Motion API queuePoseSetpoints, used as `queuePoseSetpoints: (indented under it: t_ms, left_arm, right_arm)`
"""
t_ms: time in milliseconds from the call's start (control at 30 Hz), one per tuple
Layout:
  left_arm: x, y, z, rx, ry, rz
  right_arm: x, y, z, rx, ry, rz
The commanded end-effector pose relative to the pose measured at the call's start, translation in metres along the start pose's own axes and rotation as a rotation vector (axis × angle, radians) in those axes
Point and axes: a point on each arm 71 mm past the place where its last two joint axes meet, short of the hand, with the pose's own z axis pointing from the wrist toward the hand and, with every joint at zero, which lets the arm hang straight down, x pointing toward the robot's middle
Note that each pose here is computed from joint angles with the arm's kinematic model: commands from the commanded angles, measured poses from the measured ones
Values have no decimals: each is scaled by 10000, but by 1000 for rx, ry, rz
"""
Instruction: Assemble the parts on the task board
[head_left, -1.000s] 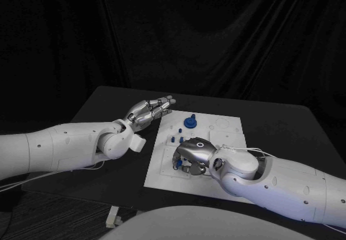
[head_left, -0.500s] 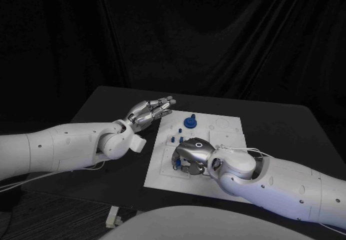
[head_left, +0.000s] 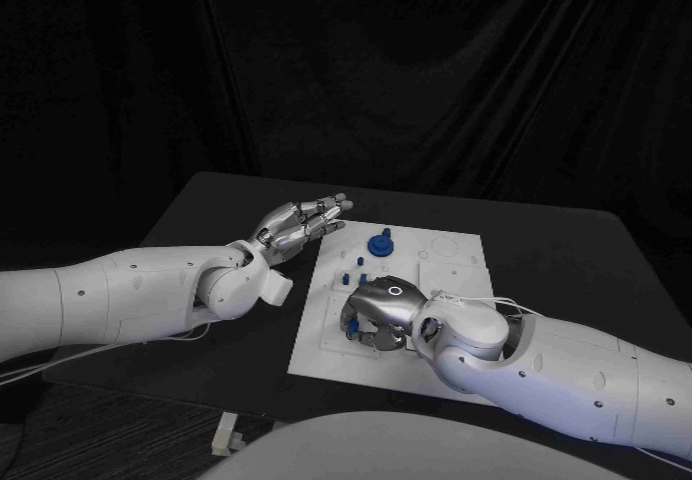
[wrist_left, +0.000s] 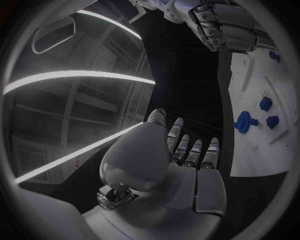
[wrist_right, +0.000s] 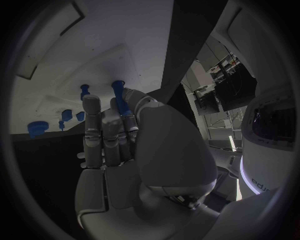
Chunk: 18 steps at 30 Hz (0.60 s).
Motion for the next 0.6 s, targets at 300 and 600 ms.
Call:
queuePoseSetpoints:
  t_ms: [300, 600]
  left_arm:
    - [20, 5, 3, 8, 10, -16]
    - [26, 15, 7, 3, 15, -20]
  right_arm:
    - [42, 13, 0, 2, 0, -1]
    - [67, -13, -5, 14, 7, 0]
